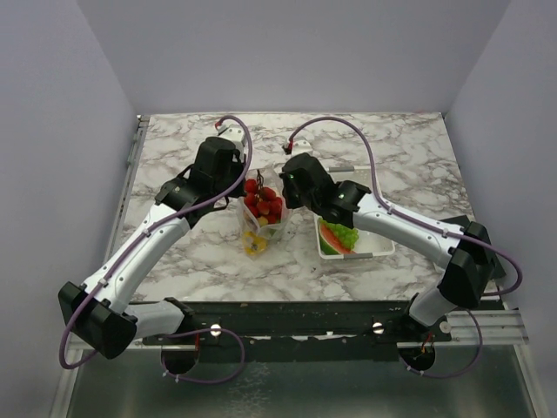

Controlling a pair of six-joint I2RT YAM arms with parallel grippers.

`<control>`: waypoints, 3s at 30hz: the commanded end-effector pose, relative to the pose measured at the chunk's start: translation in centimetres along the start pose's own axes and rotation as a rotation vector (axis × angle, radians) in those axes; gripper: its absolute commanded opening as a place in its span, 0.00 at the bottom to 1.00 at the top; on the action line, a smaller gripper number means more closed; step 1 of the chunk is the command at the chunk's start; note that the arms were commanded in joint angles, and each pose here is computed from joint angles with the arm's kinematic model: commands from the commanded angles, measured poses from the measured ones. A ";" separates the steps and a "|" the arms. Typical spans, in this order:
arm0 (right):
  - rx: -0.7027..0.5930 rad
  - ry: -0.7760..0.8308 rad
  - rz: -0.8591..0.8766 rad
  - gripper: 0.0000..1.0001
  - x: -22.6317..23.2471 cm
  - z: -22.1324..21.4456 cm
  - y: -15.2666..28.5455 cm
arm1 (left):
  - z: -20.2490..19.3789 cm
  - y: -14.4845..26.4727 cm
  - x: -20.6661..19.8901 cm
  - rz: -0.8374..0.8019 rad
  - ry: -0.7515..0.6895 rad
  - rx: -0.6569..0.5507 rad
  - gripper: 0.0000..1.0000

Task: Place the food in the zip-top bag and seal the zipper
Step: Adjust the zipper food storage bag at the center of the board, then pick up the fake fruit from the bin.

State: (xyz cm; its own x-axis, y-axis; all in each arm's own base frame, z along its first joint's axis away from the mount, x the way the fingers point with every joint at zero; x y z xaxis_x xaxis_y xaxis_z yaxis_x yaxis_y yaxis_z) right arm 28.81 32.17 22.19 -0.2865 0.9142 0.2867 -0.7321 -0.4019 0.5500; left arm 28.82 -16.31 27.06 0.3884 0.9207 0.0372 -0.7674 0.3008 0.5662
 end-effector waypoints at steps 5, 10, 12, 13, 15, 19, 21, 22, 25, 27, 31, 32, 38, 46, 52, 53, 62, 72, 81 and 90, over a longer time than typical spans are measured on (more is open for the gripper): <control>-0.030 0.017 0.041 0.46 0.0 1.9 3.0 | 2.1 0.8 -1.0 -0.074 0.014 -0.137 0.00; -0.065 0.017 0.043 0.55 -0.8 2.8 5.4 | 1.7 0.4 -1.3 -0.091 0.014 -0.141 0.00; -0.078 0.019 0.026 0.57 -1.5 3.0 6.5 | 1.4 0.3 -1.4 -0.100 0.012 -0.150 0.00; -0.084 0.020 0.015 0.59 -1.9 3.1 7.0 | 1.3 0.3 -1.4 -0.101 0.008 -0.152 0.00; -0.089 0.027 -0.015 0.62 -2.9 2.9 7.9 | 0.9 0.2 -1.4 -0.101 0.000 -0.148 0.00; -0.085 0.034 -0.095 0.64 -5.3 2.3 9.4 | 0.1 0.1 -1.4 -0.107 -0.006 -0.142 0.00; -0.078 0.030 -0.126 0.65 -6.5 1.8 10.1 | -0.3 0.0 -1.6 -0.117 -0.004 -0.138 0.00; -0.074 0.024 -0.141 0.66 -7.1 1.6 10.4 | -0.5 -0.1 -1.7 -0.126 -0.002 -0.135 0.00; -0.040 0.006 -0.193 0.66 -9.1 0.7 10.7 | -0.6 -0.1 -2.1 -0.149 0.002 -0.133 0.00; -0.010 -0.009 -0.216 0.66 -10.2 -0.1 10.6 | -0.6 0.0 -2.1 -0.150 0.003 -0.136 0.00; 0.057 -0.051 -0.229 0.66 -11.9 -2.0 9.6 | -0.6 0.4 -2.4 -0.175 0.003 -0.145 0.00; 0.073 -0.059 -0.233 0.67 -12.3 -2.4 9.2 | -0.6 0.4 -2.4 -0.174 0.003 -0.146 0.00; 0.148 -0.109 -0.250 0.79 -14.3 -4.8 7.0 | -0.8 0.5 -2.3 -0.173 0.002 -0.147 0.00; 0.232 -0.146 -0.266 0.84 -16.3 -7.6 4.0 | -0.8 0.7 -2.4 -0.178 0.003 -0.151 0.00; 0.269 -0.173 -0.277 0.87 -17.8 -9.1 2.0 | -0.8 0.8 -2.3 -0.176 0.002 -0.154 0.00; 0.273 -0.175 -0.278 0.87 -18.0 -9.2 1.7 | -0.8 0.7 -2.3 -0.176 0.002 -0.153 0.00; 0.333 -0.171 -0.283 0.87 -18.8 -10.3 -1.0 | -0.9 0.7 -2.2 -0.168 -0.002 -0.151 0.00; 0.405 -0.147 -0.281 0.86 -19.0 -11.6 -1.6 | -0.9 0.7 -2.1 -0.163 -0.006 -0.152 0.00; 0.427 -0.143 -0.275 0.58 -18.9 -12.0 -0.8 | -0.8 0.7 -2.0 -0.160 -0.007 -0.155 0.00; 0.409 -0.133 -0.282 0.19 -18.8 -10.9 -0.3 | -0.9 0.6 -2.0 -0.156 -0.007 -0.152 0.00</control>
State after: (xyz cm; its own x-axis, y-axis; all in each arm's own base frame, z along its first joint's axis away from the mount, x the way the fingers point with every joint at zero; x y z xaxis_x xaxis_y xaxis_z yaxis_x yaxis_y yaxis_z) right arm 27.72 15.72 6.79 -0.0030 0.9877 0.1564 -0.4581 -0.1404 0.8777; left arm 27.23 -17.83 26.14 0.5038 0.8626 -0.0458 -0.7574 0.4666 0.4568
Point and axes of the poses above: each gripper's point midway between its finger pads, its own y axis back along the fingers, its own x axis along the line the jaws close on, z = x × y, the point moved 3 cm from there along y, back along the fingers, and after that the axes turned 11 degrees about -y, right-handed, at the moved point
